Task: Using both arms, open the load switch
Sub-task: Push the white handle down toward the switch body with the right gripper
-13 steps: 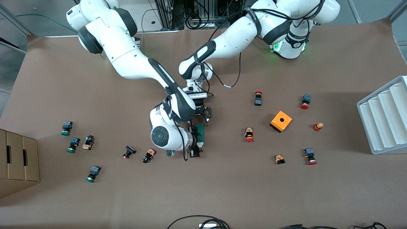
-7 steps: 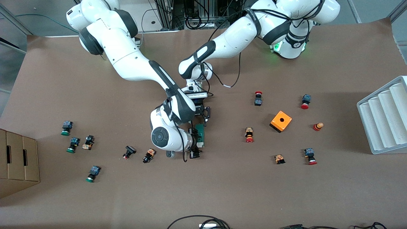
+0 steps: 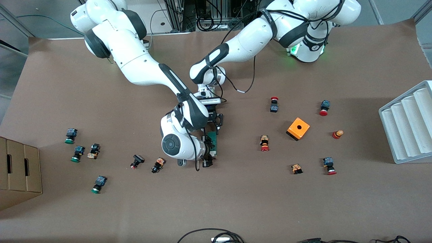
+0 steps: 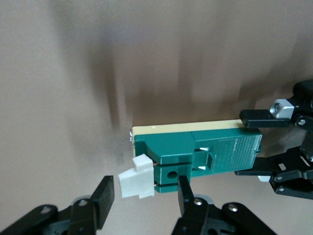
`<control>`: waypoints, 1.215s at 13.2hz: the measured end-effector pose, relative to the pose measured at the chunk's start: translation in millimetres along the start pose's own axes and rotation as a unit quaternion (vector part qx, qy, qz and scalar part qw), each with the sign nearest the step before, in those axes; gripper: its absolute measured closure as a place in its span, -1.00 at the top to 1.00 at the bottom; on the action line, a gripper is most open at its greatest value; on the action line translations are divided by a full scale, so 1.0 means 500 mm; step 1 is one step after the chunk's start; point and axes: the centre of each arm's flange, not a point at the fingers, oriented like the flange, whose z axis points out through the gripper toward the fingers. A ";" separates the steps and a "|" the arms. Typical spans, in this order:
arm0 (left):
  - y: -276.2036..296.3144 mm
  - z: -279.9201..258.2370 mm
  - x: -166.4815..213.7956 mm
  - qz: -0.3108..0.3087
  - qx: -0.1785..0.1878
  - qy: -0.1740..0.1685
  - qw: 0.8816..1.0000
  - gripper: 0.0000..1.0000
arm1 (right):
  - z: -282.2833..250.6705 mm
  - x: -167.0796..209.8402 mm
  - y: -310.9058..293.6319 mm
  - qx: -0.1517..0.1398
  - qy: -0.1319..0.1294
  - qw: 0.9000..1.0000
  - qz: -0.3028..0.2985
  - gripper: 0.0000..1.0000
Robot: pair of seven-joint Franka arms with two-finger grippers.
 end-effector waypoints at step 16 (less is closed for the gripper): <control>-0.002 0.001 -0.001 0.001 0.003 0.000 1.000 0.10 | -0.010 -0.004 -0.005 0.008 -0.004 1.000 0.002 -0.41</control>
